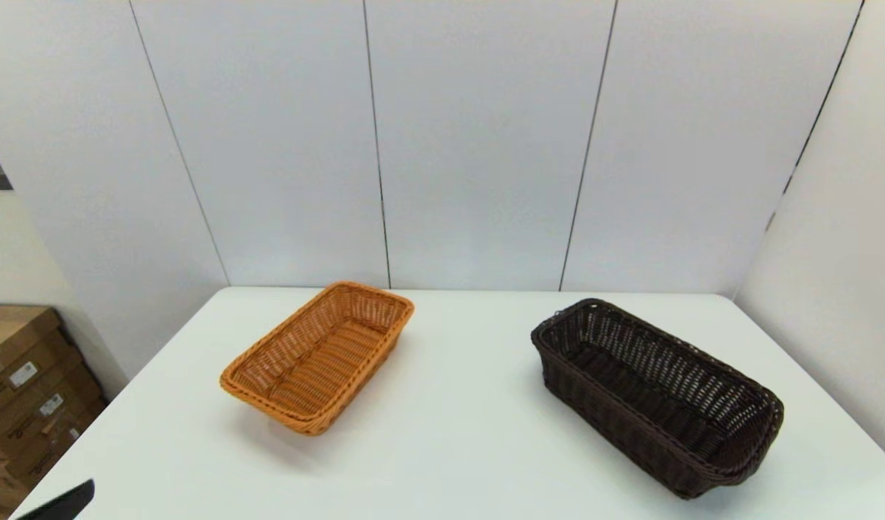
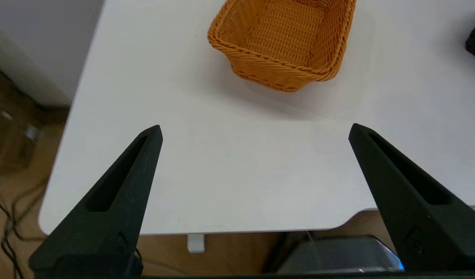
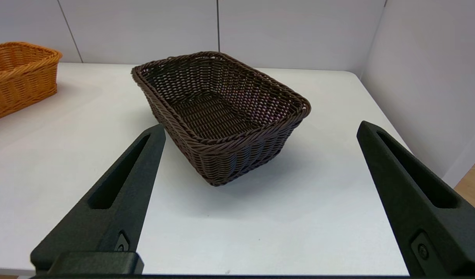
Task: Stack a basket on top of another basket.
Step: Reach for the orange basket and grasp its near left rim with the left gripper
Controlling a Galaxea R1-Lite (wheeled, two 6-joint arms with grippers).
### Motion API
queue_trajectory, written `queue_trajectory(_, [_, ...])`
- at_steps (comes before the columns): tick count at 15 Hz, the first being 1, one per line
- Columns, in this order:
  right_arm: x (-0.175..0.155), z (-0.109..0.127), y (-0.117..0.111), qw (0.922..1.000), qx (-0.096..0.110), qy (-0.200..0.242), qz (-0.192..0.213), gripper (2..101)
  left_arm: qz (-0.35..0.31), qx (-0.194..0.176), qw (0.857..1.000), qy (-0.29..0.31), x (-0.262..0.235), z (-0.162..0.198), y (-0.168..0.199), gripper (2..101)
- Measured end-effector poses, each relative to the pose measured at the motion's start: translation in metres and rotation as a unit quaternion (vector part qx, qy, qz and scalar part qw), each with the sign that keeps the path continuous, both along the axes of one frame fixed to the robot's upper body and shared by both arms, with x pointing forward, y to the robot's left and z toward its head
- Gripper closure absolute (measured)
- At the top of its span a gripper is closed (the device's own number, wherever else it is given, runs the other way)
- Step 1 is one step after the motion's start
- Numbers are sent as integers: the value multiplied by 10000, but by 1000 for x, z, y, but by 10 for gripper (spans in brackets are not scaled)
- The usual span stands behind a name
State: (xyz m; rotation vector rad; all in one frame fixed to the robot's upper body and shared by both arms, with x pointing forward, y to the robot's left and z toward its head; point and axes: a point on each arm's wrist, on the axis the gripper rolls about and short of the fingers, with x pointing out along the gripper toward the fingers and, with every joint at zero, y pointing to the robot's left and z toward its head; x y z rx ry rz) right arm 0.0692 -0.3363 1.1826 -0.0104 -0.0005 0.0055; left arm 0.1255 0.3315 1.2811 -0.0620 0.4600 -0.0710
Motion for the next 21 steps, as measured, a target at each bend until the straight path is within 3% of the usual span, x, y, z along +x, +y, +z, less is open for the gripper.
queue_trajectory(4, [0, 0, 0, 10000, 0, 0, 0, 43, 163, -439, 9931, 1074, 80, 23, -2, 54])
queue_trajectory(7, [0, 0, 0, 10000, 2, 0, -1, 43, 509, -861, 9766, 1905, 138, 15, -3, 54])
queue_trajectory(9, [0, 0, 0, 10000, 0, 0, 0, 43, 878, -1193, 9567, 2507, 169, 4, -3, 54])
queue_trajectory(12, [0, 0, 0, 10000, 0, 0, -1, 43, 1643, -1686, 9088, 3444, 197, -15, -5, 54])
queue_trajectory(15, [0, 0, 0, 10000, 0, 0, 2, 43, 2456, -1834, 8691, 3881, 215, -37, -15, 54])
queue_trajectory(17, [0, 0, 0, 10000, 2, 0, 2, 43, 2772, -1925, 8519, 4005, 222, -48, -22, 54])
queue_trajectory(21, [0, 0, 0, 10000, -2, 0, 0, 43, 2980, -2110, 8375, 4065, 234, -49, -35, 54])
